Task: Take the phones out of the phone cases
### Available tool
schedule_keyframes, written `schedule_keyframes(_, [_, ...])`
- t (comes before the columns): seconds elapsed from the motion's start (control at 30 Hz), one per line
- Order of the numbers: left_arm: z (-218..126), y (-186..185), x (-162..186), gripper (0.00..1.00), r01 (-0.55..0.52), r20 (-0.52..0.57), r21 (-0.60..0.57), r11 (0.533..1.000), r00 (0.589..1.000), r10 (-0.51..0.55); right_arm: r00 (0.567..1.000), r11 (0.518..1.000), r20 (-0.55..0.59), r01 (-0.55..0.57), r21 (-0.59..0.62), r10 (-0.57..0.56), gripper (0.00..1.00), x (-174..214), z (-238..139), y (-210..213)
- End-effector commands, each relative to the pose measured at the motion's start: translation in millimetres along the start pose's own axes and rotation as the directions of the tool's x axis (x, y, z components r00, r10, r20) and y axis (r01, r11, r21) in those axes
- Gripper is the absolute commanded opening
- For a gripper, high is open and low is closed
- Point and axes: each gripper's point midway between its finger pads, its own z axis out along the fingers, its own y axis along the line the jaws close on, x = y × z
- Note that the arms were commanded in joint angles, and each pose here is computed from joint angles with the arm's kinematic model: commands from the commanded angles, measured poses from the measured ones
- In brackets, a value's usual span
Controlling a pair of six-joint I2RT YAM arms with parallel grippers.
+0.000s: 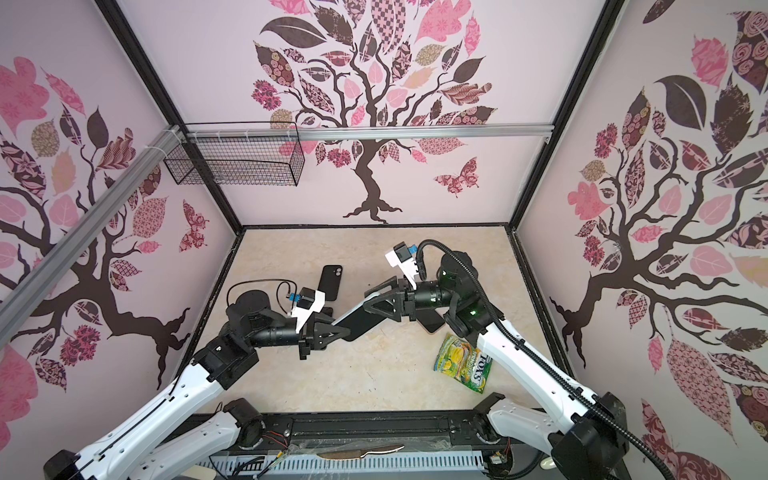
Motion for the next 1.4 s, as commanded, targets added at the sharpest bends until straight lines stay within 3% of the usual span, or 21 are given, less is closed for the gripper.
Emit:
schedule_keyframes(0.0, [-2.1,-5.8,-18.7,0.00,-0.062,0.072,0.012,0.998,0.996,0.061,1.000,1.000,-0.003,0.019,-0.023,-0.019,0.49,-0.4,2.2,3.6])
schedule_keyframes(0.4, [-0.6,-7.1,-21.2,0.00,-0.075,0.079,0.013,0.997,0.994,0.074,0.998,0.998,0.023,-0.056,-0.007,0.056,0.36,-8.5,5.3,-3.3])
schedule_keyframes(0.73, [-0.5,-4.2,-23.2,0.00,-0.098,0.085,-0.016,0.995,0.992,0.099,0.980,0.981,0.041,-0.195,0.017,0.194,0.30,-5.4,7.3,-16.1])
schedule_keyframes(1.2, [-1.7,-0.7,-15.3,0.00,-0.111,0.053,-0.065,0.992,0.992,0.115,0.938,0.939,0.085,-0.341,0.039,0.337,0.28,-11.5,7.0,-23.5])
schedule_keyframes(1.37, [-1.2,-0.5,-13.8,0.00,-0.101,0.052,-0.067,0.993,0.993,0.105,0.946,0.954,0.137,-0.298,0.012,0.294,0.32,-23.5,2.9,-13.1])
